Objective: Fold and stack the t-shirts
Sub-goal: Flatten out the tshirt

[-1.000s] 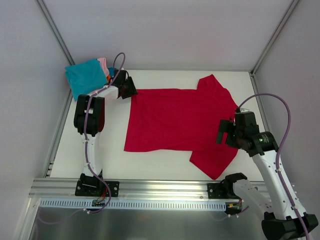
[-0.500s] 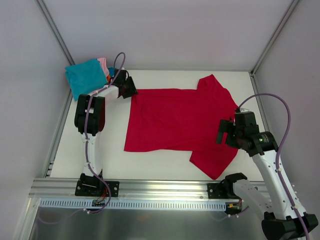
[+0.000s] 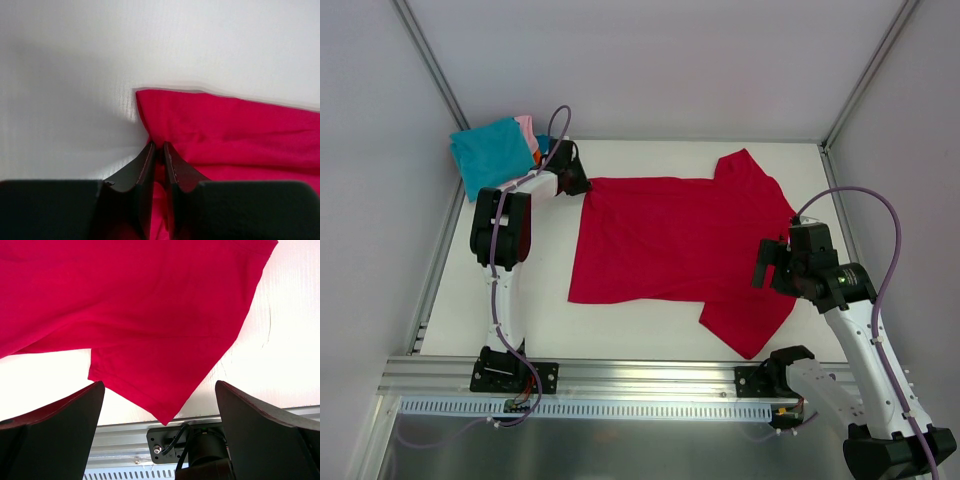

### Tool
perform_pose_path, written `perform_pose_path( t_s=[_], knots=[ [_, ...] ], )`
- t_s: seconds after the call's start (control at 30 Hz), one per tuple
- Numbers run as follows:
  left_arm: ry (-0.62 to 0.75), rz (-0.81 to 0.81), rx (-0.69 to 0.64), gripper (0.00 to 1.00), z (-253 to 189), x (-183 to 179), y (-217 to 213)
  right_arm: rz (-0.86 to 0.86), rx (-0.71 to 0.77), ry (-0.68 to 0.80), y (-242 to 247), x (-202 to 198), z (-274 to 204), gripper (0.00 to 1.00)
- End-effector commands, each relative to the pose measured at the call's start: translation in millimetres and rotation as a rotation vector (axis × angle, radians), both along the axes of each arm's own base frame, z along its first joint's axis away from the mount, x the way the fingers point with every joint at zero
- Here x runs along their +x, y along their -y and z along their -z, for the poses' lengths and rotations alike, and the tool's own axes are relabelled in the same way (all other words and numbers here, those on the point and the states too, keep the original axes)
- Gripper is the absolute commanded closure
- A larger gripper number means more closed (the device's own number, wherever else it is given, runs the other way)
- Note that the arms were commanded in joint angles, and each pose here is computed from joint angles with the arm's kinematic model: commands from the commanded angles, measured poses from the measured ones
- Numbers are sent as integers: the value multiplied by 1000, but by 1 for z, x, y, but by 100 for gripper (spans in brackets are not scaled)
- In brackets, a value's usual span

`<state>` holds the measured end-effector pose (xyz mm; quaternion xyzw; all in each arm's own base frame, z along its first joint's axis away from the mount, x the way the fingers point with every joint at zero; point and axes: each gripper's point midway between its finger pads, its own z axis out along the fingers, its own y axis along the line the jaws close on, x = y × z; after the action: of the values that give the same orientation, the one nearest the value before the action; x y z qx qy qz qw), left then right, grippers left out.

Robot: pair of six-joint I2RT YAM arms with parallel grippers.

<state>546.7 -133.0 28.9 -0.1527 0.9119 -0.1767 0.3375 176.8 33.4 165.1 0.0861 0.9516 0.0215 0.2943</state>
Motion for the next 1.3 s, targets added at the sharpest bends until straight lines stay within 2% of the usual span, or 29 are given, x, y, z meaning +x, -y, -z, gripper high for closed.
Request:
perform_pose_path(
  t_s=[0.0,0.37,0.5,0.63,0.73,0.83,0.87,0.97,1.27],
  knots=[
    [25,-6,-4,87,-12,8,-4,5,-22,-5,4,1,3,1],
    [55,-26,47,84,-31,11,-15,3,-19,-4,3,1,3,0],
    [72,-32,70,87,-40,12,-19,4,-20,-2,4,1,3,1],
    [81,-42,97,96,-48,13,-25,3,-19,-4,3,1,4,1],
    [84,-39,104,97,-51,12,-27,4,-19,-4,3,2,4,0],
    [83,-41,107,96,-52,12,-29,4,-22,-5,4,1,4,0],
    [79,-40,109,92,-52,11,-29,0,-21,-6,3,1,4,1],
    [81,-40,110,90,-53,12,-31,4,-19,-6,3,1,4,1],
    [88,-46,108,91,-56,13,-33,5,-22,-11,4,1,5,1]
  ],
)
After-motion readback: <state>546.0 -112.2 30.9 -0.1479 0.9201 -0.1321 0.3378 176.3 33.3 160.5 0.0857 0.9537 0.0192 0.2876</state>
